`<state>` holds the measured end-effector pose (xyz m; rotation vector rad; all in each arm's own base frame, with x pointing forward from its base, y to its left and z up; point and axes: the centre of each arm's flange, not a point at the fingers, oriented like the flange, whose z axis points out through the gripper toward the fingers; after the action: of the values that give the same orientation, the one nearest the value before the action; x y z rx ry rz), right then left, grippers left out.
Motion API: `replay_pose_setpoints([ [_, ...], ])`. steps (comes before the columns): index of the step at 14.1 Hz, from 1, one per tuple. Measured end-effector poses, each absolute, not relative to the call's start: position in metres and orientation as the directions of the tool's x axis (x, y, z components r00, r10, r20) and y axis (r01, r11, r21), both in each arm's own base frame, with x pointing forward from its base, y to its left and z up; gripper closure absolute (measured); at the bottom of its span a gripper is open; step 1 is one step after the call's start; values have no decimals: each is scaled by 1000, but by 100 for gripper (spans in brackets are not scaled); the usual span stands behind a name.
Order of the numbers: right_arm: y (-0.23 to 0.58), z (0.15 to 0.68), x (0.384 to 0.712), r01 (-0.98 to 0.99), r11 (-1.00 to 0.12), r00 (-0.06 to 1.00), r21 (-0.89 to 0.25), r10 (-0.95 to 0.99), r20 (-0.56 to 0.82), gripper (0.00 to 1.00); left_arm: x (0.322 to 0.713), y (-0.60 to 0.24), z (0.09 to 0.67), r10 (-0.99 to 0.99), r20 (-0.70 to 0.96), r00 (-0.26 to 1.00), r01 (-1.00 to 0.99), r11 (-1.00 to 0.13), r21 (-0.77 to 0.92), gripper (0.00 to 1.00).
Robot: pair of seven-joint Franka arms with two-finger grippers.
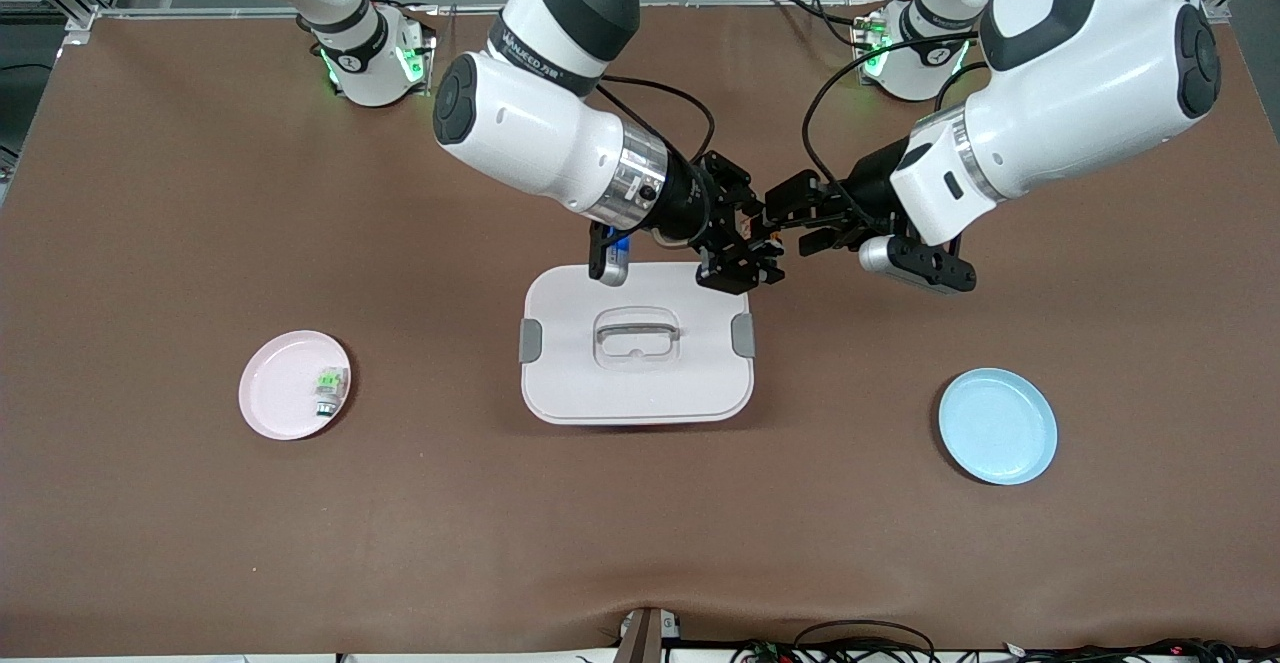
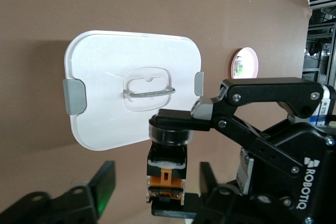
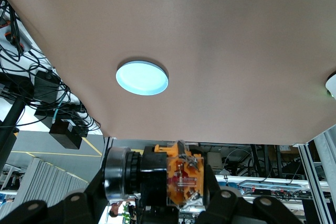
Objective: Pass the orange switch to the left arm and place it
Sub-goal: 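Grasp the switch with the left gripper from the right gripper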
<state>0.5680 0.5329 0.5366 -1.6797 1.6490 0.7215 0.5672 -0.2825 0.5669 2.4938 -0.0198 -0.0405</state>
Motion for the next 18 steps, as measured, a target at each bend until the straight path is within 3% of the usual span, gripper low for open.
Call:
replay_pose_setpoints([
  [8,533,537,568,-996,23,49,-82,-627,-778,27,563,-296,564,-37,-17,999,-19,-796,606,35],
  [13,532,538,569,-996,26,49,-83,-626,-778,27,564,-306,557,-40,-10,999,-26,-793,609,49],
  [15,531,539,570,-996,29,50,-86,-626,-778,27,565,-302,556,-37,-9,999,-24,-795,606,64],
  [18,531,538,570,-996,28,49,-86,-626,-778,27,565,-302,555,-44,-5,999,-32,-796,605,66],
])
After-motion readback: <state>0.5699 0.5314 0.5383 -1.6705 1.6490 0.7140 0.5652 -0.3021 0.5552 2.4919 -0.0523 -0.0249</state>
